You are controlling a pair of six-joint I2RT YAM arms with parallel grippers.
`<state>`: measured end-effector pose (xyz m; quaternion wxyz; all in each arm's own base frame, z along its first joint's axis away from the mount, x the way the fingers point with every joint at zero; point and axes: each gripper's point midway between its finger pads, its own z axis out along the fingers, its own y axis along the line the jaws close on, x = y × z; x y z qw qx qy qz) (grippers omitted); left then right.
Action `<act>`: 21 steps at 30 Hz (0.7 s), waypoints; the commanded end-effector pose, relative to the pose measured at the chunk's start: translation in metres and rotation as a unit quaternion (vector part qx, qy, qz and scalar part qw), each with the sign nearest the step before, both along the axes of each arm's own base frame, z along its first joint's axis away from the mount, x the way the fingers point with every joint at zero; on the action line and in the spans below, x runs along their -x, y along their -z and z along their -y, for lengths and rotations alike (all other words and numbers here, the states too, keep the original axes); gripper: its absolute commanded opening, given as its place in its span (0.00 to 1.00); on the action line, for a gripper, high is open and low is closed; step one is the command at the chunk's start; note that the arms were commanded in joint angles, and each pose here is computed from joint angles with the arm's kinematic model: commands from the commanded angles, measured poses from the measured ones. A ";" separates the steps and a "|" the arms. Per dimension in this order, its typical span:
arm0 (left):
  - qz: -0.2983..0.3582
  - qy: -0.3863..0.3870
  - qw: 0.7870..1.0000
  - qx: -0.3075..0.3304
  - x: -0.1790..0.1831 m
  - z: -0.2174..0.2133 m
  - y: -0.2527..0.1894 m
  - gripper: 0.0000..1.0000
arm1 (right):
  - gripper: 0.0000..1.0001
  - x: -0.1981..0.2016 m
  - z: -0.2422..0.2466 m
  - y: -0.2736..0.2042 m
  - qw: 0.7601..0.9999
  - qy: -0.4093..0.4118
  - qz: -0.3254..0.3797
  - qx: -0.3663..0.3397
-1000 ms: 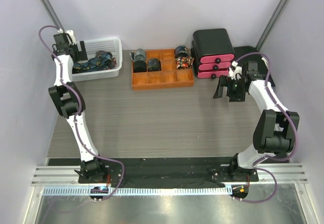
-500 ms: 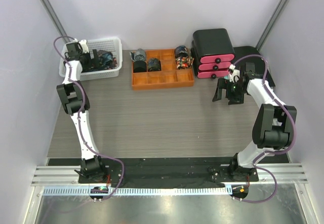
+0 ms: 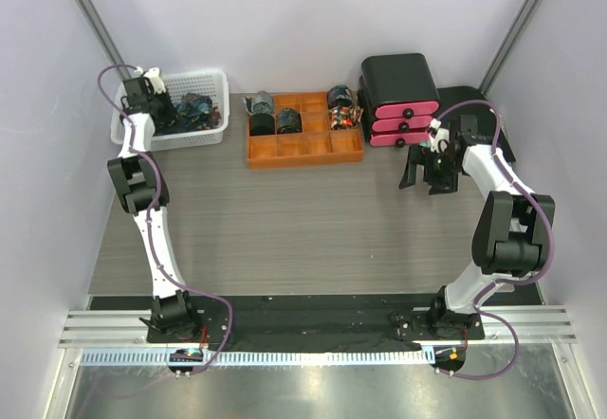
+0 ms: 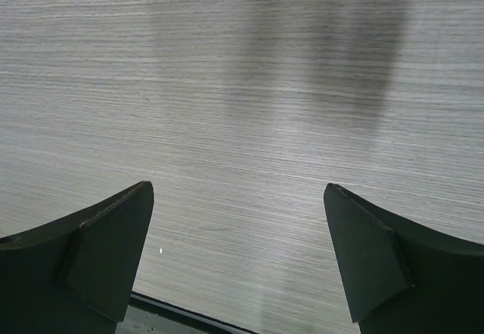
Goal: Roll the ties
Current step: Pick up the tie from the bin.
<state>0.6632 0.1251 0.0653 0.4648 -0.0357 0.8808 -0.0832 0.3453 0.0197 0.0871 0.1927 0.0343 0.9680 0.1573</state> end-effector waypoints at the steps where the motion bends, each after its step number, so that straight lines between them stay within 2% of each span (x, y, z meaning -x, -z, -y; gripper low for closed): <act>1: 0.089 0.019 0.996 0.018 -0.017 0.010 -0.077 0.00 | 1.00 -0.009 0.005 -0.012 1.000 -0.002 0.019 0.012; 5: 0.134 0.020 0.990 0.027 -0.016 0.013 -0.129 0.00 | 1.00 -0.009 0.006 -0.018 1.000 0.000 0.028 0.013; 11: 0.200 0.029 0.978 0.042 0.005 0.028 -0.224 0.00 | 1.00 -0.009 0.002 -0.027 0.999 -0.002 0.041 0.004; 21: 0.280 0.066 0.957 0.047 0.080 0.065 -0.362 0.00 | 1.00 -0.008 -0.009 -0.052 0.997 -0.014 0.076 -0.022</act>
